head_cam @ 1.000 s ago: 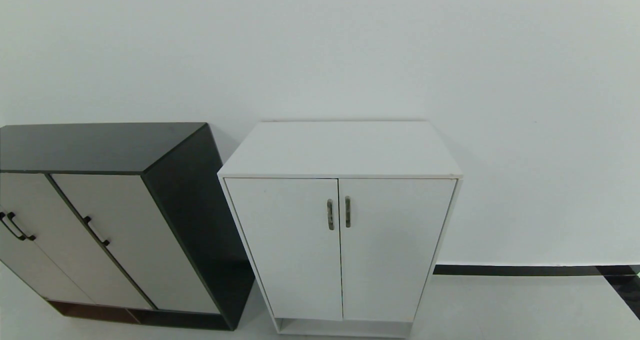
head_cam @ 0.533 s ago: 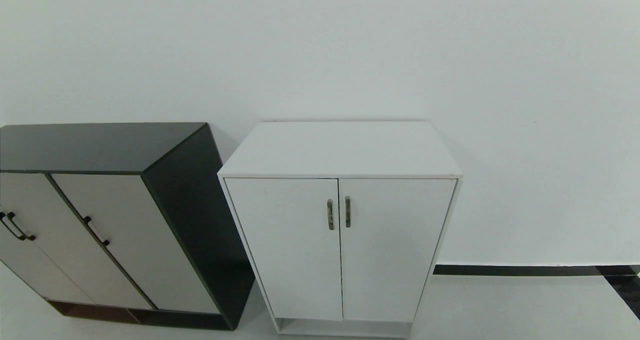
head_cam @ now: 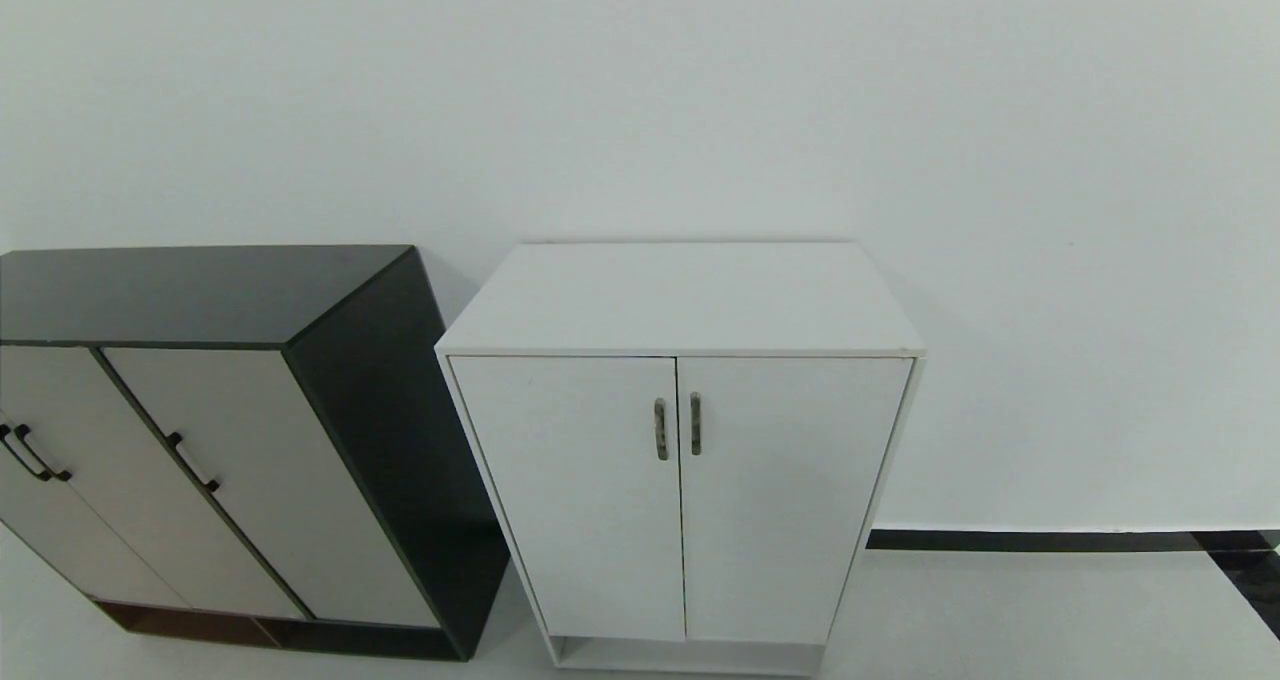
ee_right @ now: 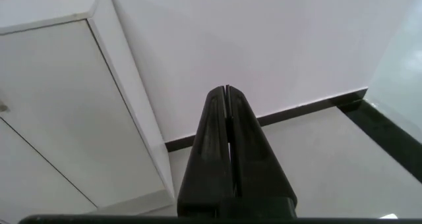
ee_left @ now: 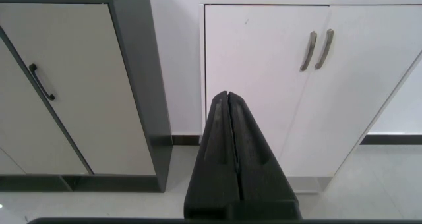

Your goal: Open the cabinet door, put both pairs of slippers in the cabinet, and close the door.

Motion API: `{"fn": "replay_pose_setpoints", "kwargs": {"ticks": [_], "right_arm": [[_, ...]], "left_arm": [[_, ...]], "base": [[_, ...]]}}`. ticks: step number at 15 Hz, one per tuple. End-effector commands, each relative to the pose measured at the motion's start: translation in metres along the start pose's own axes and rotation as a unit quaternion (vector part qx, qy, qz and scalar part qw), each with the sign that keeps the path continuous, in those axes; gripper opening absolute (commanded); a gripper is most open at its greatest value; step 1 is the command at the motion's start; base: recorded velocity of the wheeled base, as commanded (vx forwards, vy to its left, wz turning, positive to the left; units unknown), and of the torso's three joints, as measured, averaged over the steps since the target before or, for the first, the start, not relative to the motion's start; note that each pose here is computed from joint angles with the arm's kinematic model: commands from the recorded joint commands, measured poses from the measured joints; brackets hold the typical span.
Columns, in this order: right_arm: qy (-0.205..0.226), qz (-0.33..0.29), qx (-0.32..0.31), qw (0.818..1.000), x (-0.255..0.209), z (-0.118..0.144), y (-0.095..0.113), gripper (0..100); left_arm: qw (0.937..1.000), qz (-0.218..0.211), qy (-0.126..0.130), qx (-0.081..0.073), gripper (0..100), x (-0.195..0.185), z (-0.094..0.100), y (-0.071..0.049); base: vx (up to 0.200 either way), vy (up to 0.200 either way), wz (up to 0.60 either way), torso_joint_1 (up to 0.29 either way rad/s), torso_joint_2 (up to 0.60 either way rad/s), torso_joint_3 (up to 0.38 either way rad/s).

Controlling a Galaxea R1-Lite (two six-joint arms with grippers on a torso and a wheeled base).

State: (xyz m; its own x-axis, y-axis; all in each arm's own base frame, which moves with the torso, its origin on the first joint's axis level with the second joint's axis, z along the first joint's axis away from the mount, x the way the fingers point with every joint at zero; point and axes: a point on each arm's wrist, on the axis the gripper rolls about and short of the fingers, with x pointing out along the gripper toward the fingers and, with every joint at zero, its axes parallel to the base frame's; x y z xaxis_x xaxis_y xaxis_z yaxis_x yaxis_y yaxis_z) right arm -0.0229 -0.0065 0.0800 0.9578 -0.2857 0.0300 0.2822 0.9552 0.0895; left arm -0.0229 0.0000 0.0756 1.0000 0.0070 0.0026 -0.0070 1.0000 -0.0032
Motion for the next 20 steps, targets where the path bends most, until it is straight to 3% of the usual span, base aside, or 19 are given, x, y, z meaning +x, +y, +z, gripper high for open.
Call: {"fn": "replay_pose_setpoints", "kwargs": {"ticks": [1,7,20], "right_arm": [[-0.004,0.014,0.013,1.0,-0.0009,-0.0002,0.0004,0],[0.025,0.132,-0.028,0.991,-0.0017,-0.0055,0.0053,0],[0.021,0.142,-0.037,0.989,-0.0018,-0.0049,0.0058,0]], "left_arm": [[1.0,0.0,0.001,-0.001,0,0.0001,0.0001,0.0],[1.0,0.0,0.001,0.0,0,0.0001,0.0001,0.0],[1.0,0.001,0.001,0.001,0,0.0001,0.0001,0.0]], "base": [[0.0,0.0,0.0,0.0,0.0,0.0],[0.0,0.0,0.0,0.0,0.0,0.0],[0.0,0.0,0.0,0.0,0.0,0.0]]}}
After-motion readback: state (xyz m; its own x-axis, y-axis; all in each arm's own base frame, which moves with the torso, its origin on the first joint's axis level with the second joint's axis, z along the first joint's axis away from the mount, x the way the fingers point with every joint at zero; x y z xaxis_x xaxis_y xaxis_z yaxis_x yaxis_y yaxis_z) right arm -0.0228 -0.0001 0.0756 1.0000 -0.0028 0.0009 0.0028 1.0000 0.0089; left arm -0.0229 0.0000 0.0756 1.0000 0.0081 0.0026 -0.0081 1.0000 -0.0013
